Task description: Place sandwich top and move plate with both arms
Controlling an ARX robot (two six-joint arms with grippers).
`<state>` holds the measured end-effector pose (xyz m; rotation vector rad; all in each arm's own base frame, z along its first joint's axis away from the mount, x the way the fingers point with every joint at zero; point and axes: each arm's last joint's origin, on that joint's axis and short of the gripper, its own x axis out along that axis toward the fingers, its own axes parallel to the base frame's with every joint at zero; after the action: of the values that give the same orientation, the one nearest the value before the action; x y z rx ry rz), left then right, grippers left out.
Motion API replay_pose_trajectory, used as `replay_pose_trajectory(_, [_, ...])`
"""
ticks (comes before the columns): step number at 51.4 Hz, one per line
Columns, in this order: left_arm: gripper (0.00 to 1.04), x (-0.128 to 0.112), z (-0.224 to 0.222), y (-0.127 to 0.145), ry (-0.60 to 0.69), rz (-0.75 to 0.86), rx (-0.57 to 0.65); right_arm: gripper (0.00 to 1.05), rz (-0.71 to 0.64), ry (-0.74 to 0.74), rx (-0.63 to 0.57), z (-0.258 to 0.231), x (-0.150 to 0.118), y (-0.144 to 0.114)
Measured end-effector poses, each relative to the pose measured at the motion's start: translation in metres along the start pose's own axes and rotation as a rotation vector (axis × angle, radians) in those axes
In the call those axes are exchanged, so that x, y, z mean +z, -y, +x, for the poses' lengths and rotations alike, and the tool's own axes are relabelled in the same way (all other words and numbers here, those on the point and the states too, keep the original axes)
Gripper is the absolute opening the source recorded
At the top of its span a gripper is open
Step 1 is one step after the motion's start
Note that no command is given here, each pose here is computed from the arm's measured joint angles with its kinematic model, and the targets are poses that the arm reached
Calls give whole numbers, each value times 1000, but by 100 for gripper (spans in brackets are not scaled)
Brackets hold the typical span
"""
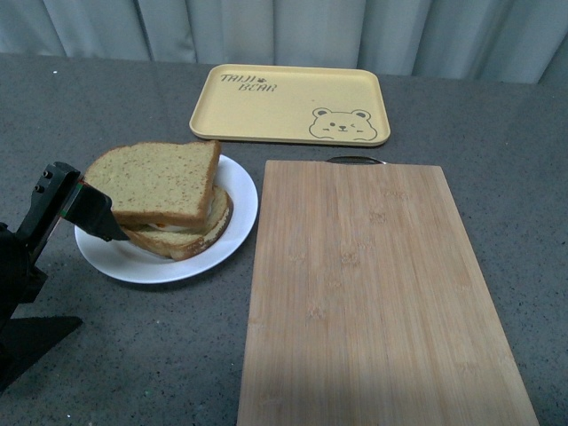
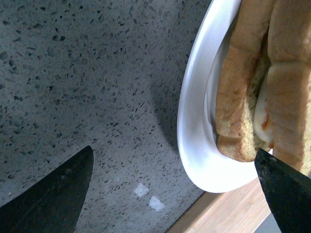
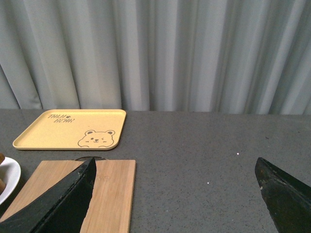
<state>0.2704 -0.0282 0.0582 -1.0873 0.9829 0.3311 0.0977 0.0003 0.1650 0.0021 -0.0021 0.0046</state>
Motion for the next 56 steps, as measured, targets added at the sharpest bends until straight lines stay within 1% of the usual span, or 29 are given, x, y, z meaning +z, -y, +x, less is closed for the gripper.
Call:
replay_pose_trajectory(16, [97,8,14,6,-7,-21,42,95,0,0,0,0,0,0])
replay_pose_trajectory(21, [82,10,18,8,-19,-25,61,95,0,0,0,0,0,0])
replay_pose_trajectory(28, [64,12,23,11,-34,-25,78,95,0,0,0,0,0,0])
replay_pose_trajectory(32, [50,14,28,13,-39,-26,82,95,0,0,0,0,0,0])
replay_pose_trajectory(42, [23,17,33,16,-44,-29,77,95,0,0,0,0,0,0])
replay_pose_trajectory(48, [13,19,32,19,-61,-32,50,95,0,0,0,0,0,0])
replay_pose_trajectory(56, [7,23,27,22,-66,-31,0,95,0,0,0,0,0,0])
